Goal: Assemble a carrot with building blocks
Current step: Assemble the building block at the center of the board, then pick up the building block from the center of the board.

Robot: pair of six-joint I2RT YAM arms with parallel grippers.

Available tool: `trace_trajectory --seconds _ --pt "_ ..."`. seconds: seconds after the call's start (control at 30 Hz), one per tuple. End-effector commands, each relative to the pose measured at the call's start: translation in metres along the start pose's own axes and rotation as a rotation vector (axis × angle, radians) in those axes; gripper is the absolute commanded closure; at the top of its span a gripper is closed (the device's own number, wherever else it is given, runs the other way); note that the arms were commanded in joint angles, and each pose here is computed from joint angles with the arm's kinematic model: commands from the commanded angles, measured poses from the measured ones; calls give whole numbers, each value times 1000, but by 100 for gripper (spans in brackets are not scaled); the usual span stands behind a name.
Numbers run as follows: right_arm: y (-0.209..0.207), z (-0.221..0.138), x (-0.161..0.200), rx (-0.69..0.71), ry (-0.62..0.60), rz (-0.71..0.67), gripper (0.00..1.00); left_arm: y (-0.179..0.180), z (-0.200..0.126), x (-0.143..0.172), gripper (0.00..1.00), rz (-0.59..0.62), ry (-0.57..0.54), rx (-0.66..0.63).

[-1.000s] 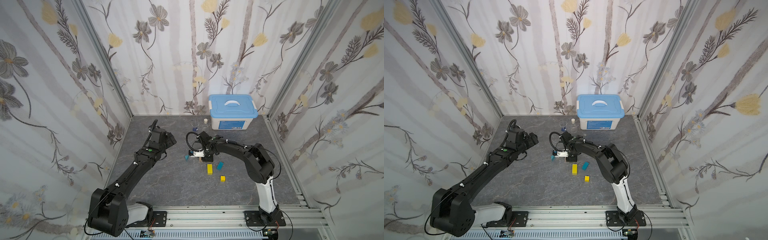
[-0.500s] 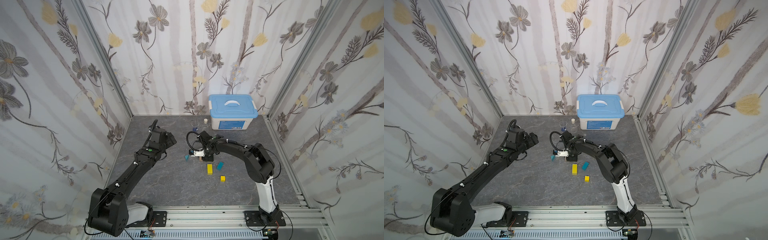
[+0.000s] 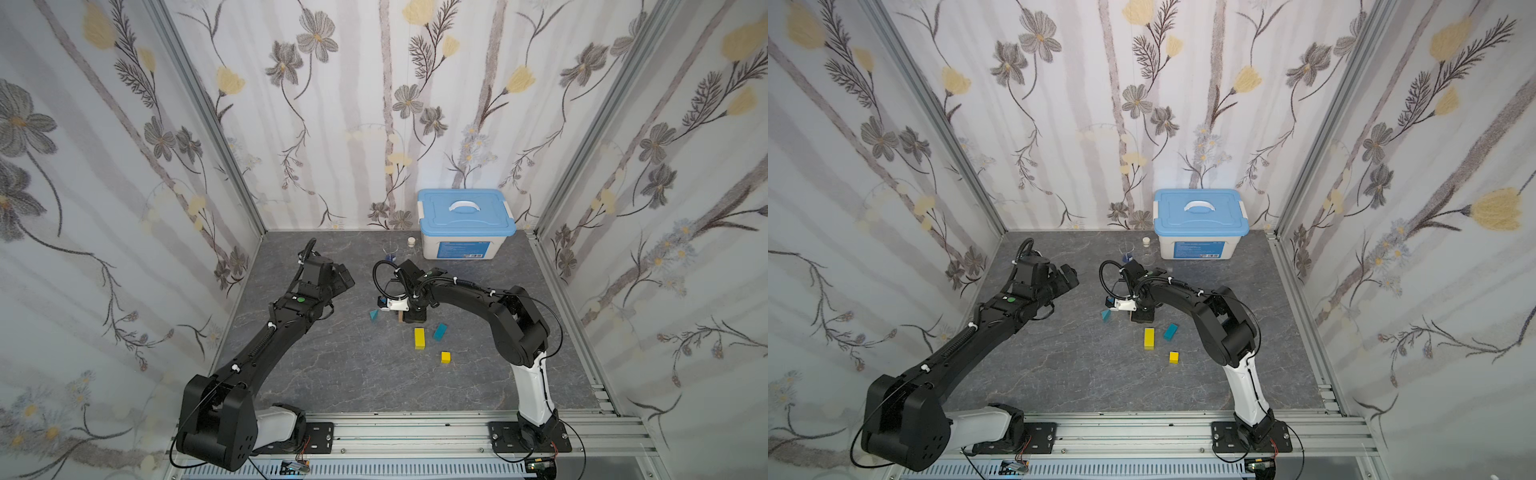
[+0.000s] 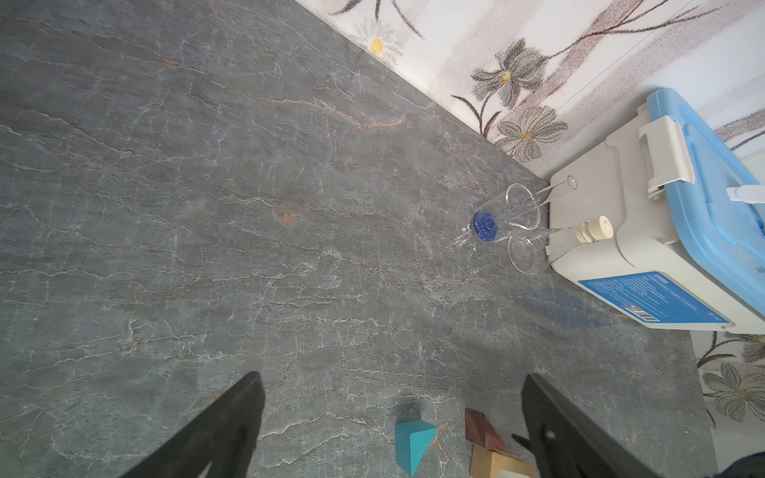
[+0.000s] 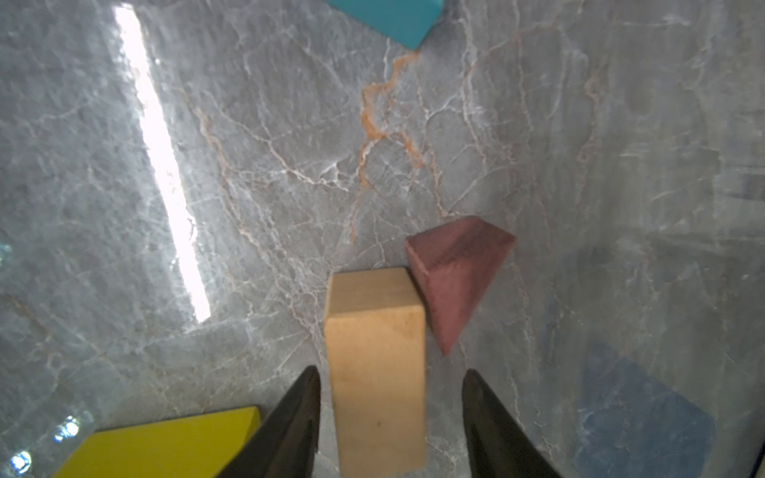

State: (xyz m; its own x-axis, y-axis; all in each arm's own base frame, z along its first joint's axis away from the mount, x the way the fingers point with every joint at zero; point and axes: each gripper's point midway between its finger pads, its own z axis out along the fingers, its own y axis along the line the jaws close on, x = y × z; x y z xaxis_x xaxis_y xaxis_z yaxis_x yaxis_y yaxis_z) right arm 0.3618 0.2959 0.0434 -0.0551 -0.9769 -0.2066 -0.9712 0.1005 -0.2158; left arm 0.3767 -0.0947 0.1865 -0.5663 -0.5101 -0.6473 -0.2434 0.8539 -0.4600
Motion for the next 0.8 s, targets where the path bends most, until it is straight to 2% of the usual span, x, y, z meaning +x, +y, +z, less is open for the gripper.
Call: trace_trajectory --seconds 0.0,0.17,0.33,0.47,0.6,0.7,0.77 --pt "-9 -25 -8 36 -37 42 46 -3 -6 -9 0 8 -34 3" --pt "-13 -67 -29 57 -140 92 46 -5 -19 -17 0 19 -60 12" --pt "8 -79 -58 1 -177 113 46 4 -33 -27 0 14 -97 -42" --pt "25 -68 -77 -67 -157 202 47 14 -56 -38 0 -13 -163 -74" --pt "35 -46 -86 -75 -100 326 48 29 -89 -51 0 -57 -258 -99" --pt "40 -38 -98 -124 -82 450 49 34 -106 -53 0 -59 -278 -103" --pt "44 -32 -102 -124 -66 469 47 36 -112 -52 0 -61 -282 -100"
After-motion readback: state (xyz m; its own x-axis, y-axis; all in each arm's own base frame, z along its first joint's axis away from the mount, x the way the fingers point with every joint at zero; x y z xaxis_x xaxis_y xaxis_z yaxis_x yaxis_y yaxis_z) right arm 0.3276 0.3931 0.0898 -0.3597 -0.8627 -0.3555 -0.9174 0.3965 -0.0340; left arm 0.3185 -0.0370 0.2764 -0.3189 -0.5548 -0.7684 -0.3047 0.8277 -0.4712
